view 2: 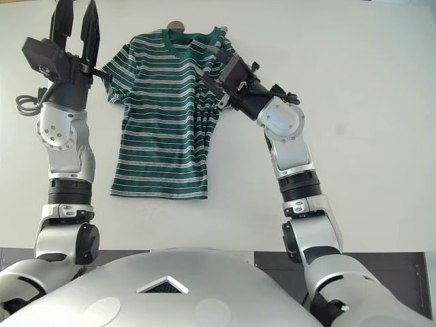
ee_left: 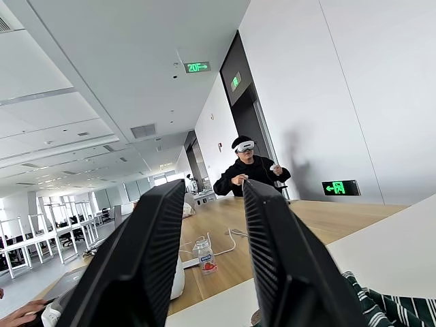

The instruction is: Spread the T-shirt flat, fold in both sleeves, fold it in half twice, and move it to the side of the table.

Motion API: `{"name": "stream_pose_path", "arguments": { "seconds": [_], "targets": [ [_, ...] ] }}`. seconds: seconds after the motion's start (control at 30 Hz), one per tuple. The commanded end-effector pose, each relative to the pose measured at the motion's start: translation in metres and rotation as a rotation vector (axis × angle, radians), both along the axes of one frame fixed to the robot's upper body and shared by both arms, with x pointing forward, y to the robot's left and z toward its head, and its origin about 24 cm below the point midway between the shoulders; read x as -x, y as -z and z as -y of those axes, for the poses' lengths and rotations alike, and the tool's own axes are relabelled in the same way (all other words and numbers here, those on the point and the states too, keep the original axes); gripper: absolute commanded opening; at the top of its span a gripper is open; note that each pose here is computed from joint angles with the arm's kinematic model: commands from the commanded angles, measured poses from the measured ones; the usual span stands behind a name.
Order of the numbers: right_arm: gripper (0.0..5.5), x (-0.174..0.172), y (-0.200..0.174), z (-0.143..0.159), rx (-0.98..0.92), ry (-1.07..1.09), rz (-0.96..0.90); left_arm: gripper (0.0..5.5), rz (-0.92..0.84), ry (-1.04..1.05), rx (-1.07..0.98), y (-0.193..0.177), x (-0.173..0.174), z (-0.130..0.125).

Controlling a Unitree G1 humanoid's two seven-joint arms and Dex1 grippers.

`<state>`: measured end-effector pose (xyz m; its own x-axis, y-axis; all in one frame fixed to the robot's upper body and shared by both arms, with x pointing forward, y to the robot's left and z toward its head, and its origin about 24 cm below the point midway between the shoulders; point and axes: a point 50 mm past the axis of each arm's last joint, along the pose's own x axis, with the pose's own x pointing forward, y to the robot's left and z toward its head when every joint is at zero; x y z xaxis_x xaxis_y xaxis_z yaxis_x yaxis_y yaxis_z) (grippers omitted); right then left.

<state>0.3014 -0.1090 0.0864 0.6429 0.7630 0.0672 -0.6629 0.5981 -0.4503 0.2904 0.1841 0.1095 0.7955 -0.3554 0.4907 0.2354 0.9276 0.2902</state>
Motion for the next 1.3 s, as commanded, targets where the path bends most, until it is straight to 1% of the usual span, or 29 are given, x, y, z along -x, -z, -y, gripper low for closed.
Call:
{"name": "stream_pose_path", "arguments": {
  "seconds": [0.03,1.3],
  "targets": [
    [1.93,-0.0040,-0.0046,0.0049,0.021,0.008,0.008,1.57,0.006,0.011,-0.021,-0.0022,-0.0009,0.0024],
    [1.93,-0.0058,-0.0093,0.0067,0.032,0.011,0.026,1.57,0.018,0.034,-0.030,-0.0012,-0.0005,0.0051]
  ]
}}
